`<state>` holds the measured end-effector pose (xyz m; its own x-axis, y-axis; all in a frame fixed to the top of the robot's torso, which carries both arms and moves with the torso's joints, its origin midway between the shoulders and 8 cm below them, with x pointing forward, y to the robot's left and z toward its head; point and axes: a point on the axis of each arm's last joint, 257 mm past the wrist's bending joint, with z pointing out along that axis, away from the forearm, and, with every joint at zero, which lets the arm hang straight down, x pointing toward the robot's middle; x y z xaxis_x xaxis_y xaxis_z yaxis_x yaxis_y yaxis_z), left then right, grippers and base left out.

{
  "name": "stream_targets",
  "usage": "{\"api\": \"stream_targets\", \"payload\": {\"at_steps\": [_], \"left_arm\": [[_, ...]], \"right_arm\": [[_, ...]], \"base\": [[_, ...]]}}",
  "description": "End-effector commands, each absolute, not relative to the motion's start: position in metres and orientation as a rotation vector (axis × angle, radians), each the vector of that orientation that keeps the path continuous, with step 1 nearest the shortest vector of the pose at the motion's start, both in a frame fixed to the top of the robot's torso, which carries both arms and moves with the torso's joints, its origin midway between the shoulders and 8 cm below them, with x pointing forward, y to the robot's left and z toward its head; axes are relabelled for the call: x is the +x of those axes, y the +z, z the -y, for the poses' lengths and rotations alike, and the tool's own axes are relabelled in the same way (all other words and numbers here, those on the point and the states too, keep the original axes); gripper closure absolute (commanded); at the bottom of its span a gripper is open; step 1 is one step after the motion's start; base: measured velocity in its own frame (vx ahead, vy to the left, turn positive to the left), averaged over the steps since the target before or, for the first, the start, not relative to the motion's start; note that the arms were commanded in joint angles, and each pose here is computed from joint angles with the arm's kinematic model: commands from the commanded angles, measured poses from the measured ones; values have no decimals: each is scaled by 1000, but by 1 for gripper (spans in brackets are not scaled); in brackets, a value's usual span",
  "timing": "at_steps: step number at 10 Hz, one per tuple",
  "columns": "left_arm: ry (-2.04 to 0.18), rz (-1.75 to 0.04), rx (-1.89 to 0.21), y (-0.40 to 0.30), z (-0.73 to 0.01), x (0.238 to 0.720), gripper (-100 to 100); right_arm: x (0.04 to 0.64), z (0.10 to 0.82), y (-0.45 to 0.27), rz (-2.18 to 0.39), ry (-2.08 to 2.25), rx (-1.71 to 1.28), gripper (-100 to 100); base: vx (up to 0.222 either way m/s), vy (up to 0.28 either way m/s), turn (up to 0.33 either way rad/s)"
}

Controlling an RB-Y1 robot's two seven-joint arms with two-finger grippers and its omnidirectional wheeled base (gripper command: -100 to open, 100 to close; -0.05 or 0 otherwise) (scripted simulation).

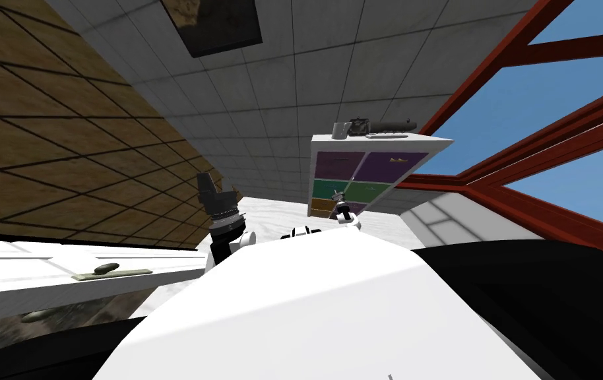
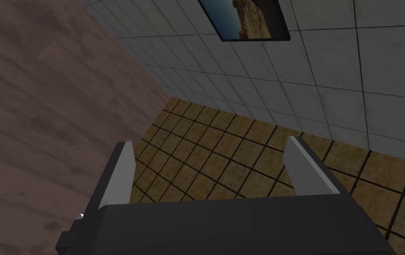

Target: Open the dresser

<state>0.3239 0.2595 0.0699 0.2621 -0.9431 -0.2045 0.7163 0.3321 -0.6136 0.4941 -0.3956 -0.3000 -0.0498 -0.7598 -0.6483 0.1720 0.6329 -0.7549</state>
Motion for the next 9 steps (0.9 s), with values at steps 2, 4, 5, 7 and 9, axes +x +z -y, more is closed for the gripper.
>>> {"api": "stream_targets", "payload": {"at_steps": [2,4,5,7,9], "left_arm": [[-1173,-602,-444,70,-260,324,0],[-1173,-602,-444,70,-260,324,0],[-1173,-602,-444,70,-260,324,0],[-1173,-602,-444,70,-259,324,0],[-1174,-602,-444,70,-259,324,0]], "right_arm": [[502,334,-293,-1395,-773,-557,100],[504,306,-287,-1379,-755,-564,100],[505,281,-280,-1363,-740,-571,100],[508,286,-281,-1364,-740,-569,100],[508,313,-274,-1337,-805,-637,-100]], "base": [[43,-105,-207],[32,-73,-114],[35,-71,-197],[19,-34,-49],[1,3,-4]]}}
